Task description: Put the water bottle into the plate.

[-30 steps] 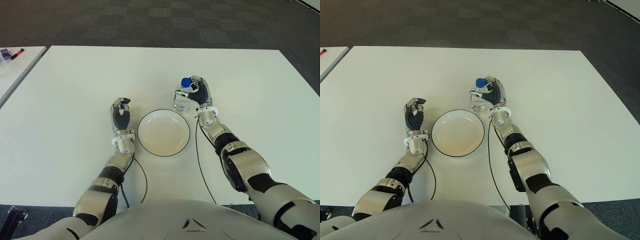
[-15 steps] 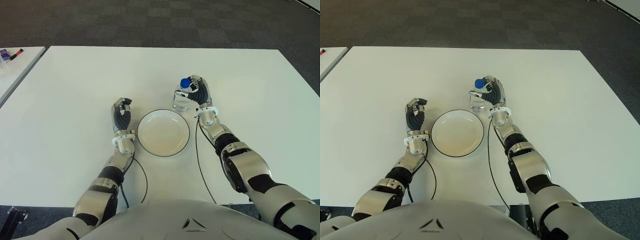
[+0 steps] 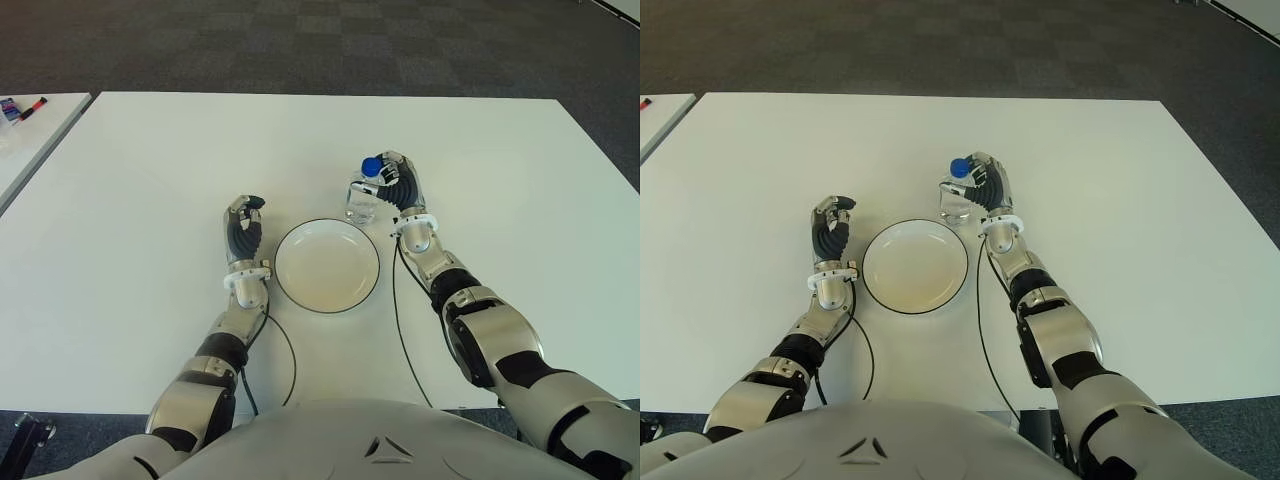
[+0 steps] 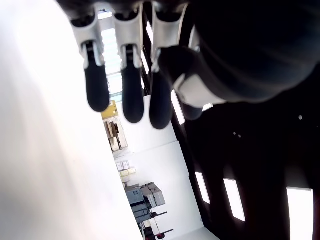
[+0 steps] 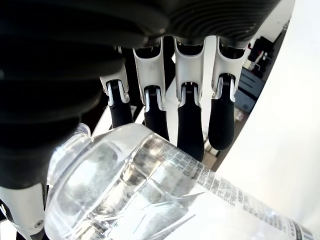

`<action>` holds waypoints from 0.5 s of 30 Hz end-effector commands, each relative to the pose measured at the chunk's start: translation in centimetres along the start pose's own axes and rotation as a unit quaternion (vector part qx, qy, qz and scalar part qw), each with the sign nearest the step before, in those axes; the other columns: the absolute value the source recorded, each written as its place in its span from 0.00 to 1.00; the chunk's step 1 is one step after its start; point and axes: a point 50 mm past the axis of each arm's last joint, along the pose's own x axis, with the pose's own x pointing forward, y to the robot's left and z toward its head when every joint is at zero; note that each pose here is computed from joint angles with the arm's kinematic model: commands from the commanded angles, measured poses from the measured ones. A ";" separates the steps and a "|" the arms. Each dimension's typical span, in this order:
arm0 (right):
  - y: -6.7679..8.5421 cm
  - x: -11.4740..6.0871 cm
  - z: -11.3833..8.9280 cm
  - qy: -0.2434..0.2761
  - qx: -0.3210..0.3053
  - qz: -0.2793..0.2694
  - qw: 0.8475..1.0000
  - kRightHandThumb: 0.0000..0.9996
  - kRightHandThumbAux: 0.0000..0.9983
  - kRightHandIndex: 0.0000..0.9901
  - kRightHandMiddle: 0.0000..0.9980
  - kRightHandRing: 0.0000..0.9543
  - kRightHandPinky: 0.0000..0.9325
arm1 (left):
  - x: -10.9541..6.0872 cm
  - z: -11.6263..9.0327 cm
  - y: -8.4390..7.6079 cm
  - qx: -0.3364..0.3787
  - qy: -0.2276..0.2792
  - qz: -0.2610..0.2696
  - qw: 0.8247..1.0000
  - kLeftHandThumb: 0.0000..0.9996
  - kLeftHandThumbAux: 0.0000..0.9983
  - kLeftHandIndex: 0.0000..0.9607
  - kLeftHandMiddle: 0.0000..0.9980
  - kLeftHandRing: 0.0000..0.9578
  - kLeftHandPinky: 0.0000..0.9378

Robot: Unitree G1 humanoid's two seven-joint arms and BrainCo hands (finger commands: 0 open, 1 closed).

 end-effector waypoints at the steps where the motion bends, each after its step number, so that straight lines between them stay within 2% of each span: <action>1: 0.1 -0.3 -0.3 0.004 0.004 0.003 1.000 0.84 0.69 0.40 0.53 0.62 0.66 | -0.9 -0.8 0.0 0.000 0.021 -0.006 1.000 0.84 0.67 0.46 0.44 0.40 0.44; 15: -0.3 -0.4 0.5 -0.032 0.011 -0.023 0.999 0.83 0.69 0.41 0.49 0.58 0.60 | -0.9 -0.8 0.0 0.016 0.015 -0.002 1.000 0.84 0.67 0.48 0.43 0.41 0.44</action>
